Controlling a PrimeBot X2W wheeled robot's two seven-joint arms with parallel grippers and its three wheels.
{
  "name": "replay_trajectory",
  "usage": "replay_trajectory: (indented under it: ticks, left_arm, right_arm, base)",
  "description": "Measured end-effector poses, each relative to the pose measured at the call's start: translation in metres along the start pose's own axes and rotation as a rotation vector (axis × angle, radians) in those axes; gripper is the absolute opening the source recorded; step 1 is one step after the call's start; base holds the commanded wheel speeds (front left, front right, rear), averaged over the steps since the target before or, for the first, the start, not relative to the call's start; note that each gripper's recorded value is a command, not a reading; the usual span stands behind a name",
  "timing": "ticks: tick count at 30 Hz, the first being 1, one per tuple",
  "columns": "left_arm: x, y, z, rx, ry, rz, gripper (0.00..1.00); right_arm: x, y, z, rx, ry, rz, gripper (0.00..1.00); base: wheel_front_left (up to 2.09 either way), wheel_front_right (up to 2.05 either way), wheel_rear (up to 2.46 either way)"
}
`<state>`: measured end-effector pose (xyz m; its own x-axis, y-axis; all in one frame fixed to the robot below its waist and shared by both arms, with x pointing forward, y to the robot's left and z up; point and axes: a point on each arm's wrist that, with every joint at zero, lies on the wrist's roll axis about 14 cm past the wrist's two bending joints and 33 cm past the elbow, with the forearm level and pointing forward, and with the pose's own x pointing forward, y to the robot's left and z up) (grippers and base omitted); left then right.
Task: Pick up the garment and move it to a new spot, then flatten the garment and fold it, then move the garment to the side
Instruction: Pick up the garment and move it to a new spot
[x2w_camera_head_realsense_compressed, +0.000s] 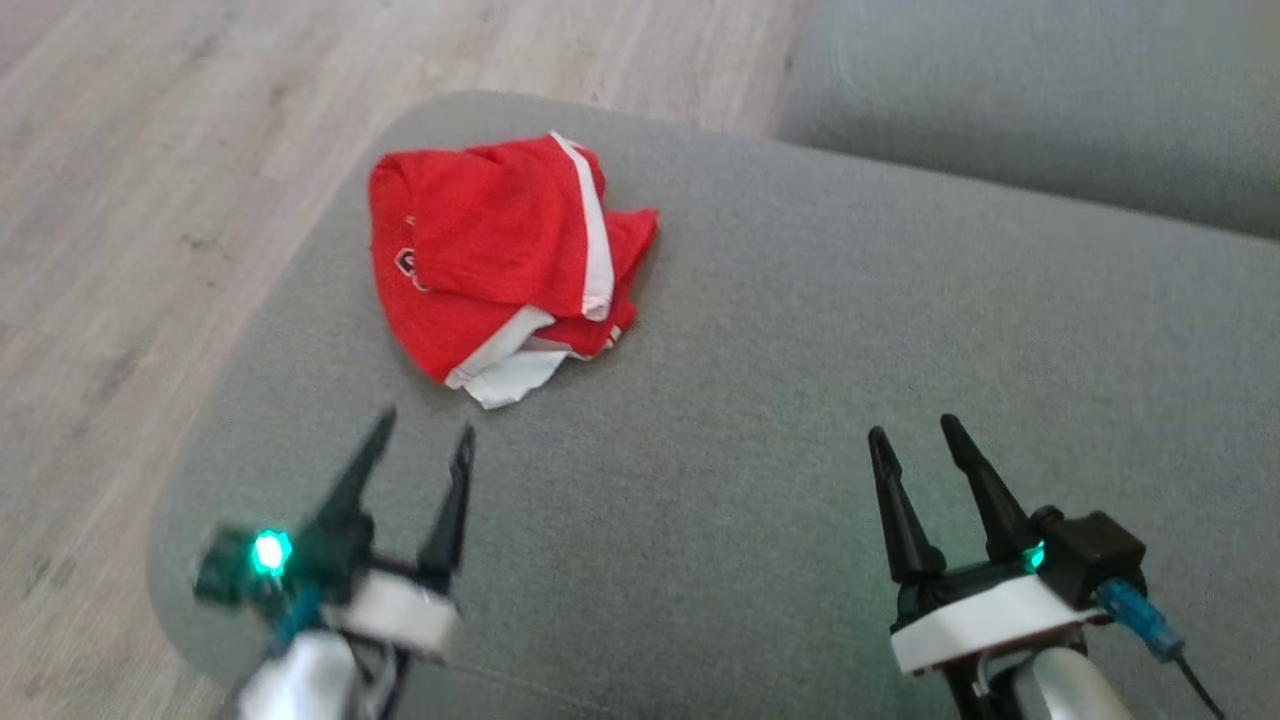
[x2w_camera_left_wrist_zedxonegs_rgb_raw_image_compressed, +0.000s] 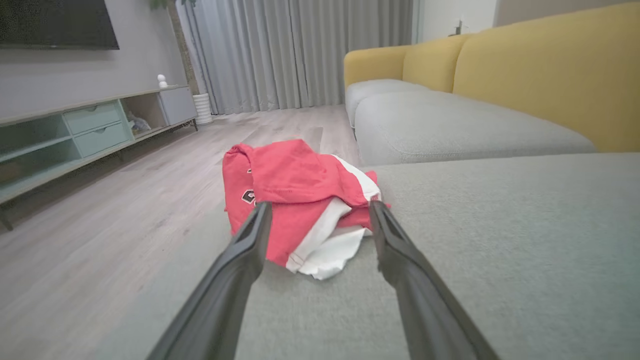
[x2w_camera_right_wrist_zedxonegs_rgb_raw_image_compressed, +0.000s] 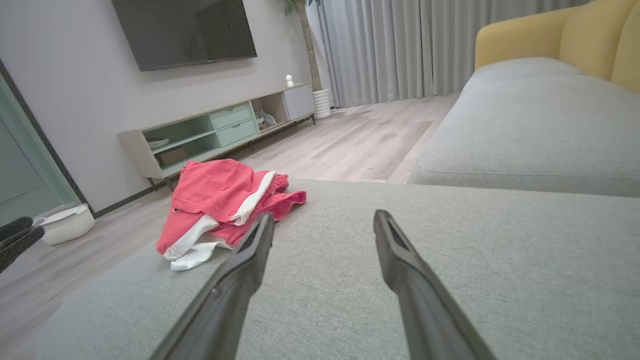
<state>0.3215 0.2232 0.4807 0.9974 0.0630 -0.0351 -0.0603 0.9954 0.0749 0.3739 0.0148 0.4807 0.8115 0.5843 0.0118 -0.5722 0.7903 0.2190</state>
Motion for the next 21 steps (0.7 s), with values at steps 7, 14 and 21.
replay_trajectory:
  ticks: [7,14,21]
  left_arm:
    - [0.086,0.028,0.027,0.162,0.08,-0.085,1.0]
    - [0.167,0.04,0.02,0.249,0.262,-0.145,1.0]
    - [0.198,0.027,-0.038,0.233,0.514,-0.218,1.0]
  right_arm:
    - [0.015,-0.021,-0.009,0.005,0.01,-0.028,1.0]
    - [0.029,-0.048,-0.024,0.02,0.031,-0.072,1.0]
    - [0.027,-0.079,-0.042,0.038,0.061,-0.143,1.0]
  base:
    - [0.0,0.0,0.0]
    - [0.0,0.0,0.0]
    - [0.0,0.0,0.0]
